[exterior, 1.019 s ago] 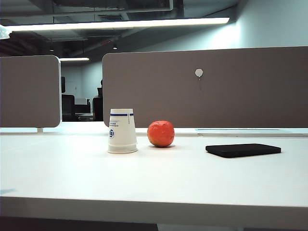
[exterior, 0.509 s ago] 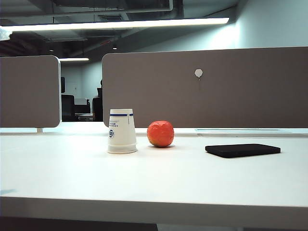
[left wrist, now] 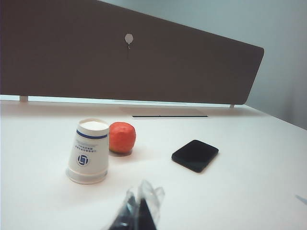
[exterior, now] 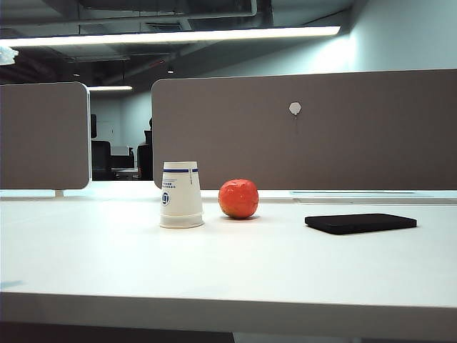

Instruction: Carefully pick up the cup on the right and stack it on top of the cup on the left.

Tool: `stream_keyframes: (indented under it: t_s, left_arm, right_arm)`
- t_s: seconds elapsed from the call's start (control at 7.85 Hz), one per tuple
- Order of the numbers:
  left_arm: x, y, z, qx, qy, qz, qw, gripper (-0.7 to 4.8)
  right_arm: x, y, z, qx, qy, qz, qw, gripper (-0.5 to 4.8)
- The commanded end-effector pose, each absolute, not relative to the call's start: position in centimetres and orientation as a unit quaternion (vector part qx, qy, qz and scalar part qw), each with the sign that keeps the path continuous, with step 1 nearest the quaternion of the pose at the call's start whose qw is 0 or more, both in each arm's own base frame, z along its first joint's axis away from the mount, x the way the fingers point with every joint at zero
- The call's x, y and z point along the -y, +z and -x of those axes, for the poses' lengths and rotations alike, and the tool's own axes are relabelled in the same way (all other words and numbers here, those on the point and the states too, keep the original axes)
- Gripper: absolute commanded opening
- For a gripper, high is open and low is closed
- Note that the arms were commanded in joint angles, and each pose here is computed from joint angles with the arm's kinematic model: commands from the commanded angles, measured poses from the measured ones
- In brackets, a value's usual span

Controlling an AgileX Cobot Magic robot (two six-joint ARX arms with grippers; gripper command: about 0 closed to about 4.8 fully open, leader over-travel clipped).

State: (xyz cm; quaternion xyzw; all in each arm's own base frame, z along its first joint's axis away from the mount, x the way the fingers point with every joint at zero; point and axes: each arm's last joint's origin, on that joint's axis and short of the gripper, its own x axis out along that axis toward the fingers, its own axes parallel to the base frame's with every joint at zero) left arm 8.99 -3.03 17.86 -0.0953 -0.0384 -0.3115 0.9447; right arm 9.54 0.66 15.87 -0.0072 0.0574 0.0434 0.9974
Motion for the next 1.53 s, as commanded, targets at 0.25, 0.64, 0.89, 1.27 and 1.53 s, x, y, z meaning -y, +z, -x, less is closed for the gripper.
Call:
stream_keyframes:
  t_s: [0.25, 0.64, 0.89, 1.27, 1.53]
  left_arm:
    - [3.04, 17.83, -8.99, 0.035, -0.311, 0.096, 0.945, -0.05]
    - [2.99, 17.63, -9.05, 0.025, -0.3, 0.098, 0.949, -0.05]
    - [2.92, 17.59, -9.1, 0.024, -0.286, 0.099, 0.953, -0.05]
    - [2.81, 17.56, -9.18, 0.025, -0.264, 0.101, 0.959, -0.05]
    - [2.81, 17.56, -9.18, 0.025, -0.264, 0.101, 0.959, -0.05]
  right_arm:
    - [-0.68, 15.27, -9.64, -0.063, 0.046, 0.018, 0.997, -0.06]
    - [-0.67, 15.3, -9.64, -0.062, 0.046, 0.018, 0.997, -0.06]
    - [-0.67, 15.3, -9.64, -0.062, 0.046, 0.018, 0.997, -0.06]
    - [-0.67, 15.3, -9.64, -0.062, 0.045, 0.018, 0.997, -0.06]
    - [-0.67, 15.3, -9.64, -0.062, 0.045, 0.018, 0.997, -0.06]
